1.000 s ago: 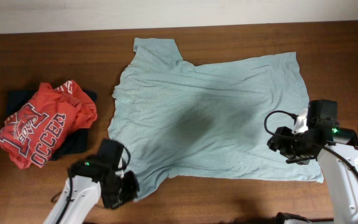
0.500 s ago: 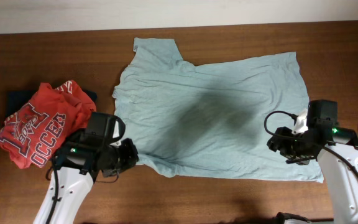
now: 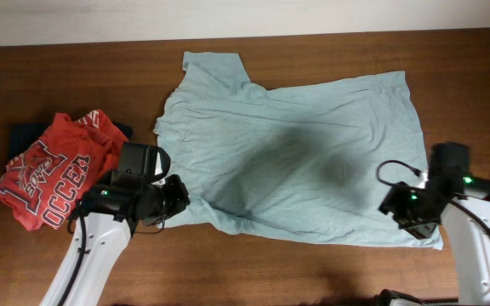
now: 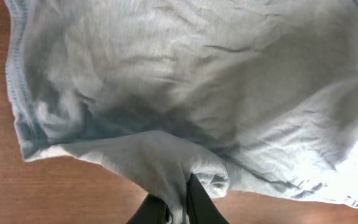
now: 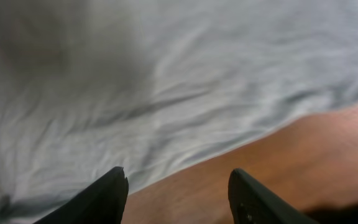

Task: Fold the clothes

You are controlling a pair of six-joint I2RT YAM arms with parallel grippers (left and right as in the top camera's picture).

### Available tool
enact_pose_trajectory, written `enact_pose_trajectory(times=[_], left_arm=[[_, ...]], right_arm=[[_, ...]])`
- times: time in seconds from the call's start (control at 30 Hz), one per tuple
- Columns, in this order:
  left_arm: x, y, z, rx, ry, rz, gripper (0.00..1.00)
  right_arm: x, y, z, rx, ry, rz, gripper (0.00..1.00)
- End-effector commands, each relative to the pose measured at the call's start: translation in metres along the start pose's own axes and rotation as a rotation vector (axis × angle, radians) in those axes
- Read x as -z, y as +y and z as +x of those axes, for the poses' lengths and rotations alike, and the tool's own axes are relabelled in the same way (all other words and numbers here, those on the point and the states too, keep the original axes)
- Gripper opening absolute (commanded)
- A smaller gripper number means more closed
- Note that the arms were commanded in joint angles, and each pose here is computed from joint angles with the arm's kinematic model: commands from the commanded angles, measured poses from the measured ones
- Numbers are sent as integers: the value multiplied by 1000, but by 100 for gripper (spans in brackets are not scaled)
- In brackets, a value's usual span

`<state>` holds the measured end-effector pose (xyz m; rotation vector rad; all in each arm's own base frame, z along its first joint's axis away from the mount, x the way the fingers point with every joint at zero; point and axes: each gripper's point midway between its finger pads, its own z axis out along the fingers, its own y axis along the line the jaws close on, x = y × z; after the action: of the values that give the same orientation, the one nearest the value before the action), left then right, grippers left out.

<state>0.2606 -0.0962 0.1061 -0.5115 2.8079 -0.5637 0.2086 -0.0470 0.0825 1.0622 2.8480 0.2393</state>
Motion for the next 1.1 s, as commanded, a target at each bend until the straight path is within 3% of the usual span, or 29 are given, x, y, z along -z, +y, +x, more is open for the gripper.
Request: enact_pose_trajectory(times=[0.0,0.27,0.57,0.67,1.07], left_arm=[[-1,0,-8,-12,-14,-7,9],[-1,0,-8,-12,-14,-7,9],[-1,0,-8,-12,-14,-7,9],[-1,-1,-8,-12,-16,-6,10],[-1,-2,-10,-16,-25,1,10]], right_arm=[[8,-28,-10,-132,-29,44,58],[14,-74,-9,-334,-5,69,69],[-9,-107,-5,-476,116,112,68],[-19,-111,-9,-490,134,116,63],[-33,-130,-37,-557,36,183,60]])
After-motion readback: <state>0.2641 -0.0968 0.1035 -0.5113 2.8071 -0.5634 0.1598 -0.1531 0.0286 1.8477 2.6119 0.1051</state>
